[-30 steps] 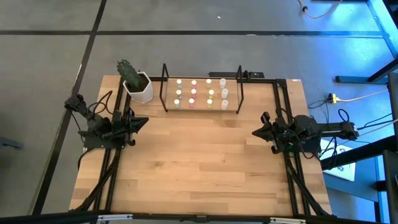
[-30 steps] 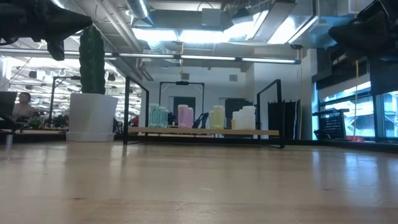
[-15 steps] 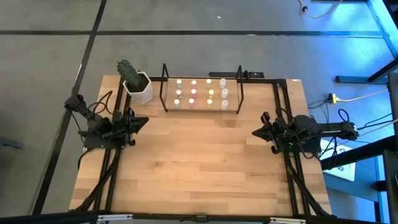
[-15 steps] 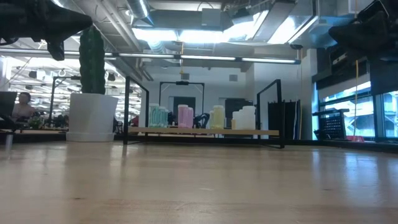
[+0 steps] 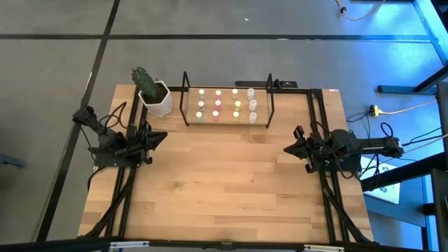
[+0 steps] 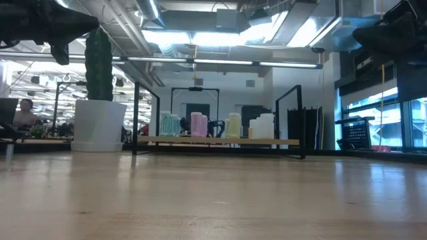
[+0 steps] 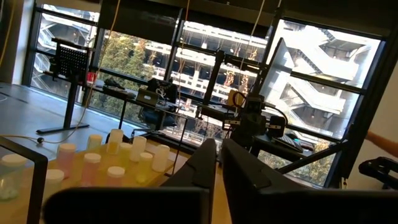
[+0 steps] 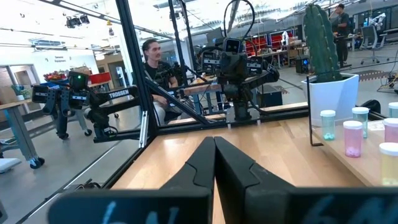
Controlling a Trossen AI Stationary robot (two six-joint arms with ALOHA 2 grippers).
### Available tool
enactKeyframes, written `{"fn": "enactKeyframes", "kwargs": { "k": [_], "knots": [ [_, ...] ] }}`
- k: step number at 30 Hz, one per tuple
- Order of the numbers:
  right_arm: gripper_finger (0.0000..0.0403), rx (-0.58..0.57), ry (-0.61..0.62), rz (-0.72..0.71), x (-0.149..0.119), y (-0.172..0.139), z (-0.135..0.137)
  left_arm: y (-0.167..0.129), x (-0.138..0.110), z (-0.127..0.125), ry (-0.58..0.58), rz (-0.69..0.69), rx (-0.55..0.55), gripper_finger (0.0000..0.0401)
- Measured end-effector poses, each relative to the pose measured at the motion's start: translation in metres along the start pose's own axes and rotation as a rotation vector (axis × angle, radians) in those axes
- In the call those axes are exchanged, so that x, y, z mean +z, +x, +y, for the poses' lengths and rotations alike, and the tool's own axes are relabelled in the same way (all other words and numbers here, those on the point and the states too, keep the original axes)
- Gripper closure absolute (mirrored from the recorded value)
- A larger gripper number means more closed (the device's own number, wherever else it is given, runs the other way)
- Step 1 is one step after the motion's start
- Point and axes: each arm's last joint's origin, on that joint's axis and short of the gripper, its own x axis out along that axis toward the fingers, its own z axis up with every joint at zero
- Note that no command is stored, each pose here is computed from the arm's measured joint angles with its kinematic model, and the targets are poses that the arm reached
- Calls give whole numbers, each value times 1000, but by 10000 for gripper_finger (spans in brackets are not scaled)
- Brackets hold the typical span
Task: Pick and place medicine bottles onto shelf by color
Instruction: Return to Home Position
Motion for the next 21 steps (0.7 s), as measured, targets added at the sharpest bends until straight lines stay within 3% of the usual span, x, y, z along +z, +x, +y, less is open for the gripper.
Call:
{"fn": "enactKeyframes", "kwargs": {
  "k": [21],
  "knots": [
    [391, 0, 0, 0, 0, 0, 0, 0, 0, 0, 0, 0, 0, 393]
  ]
}}
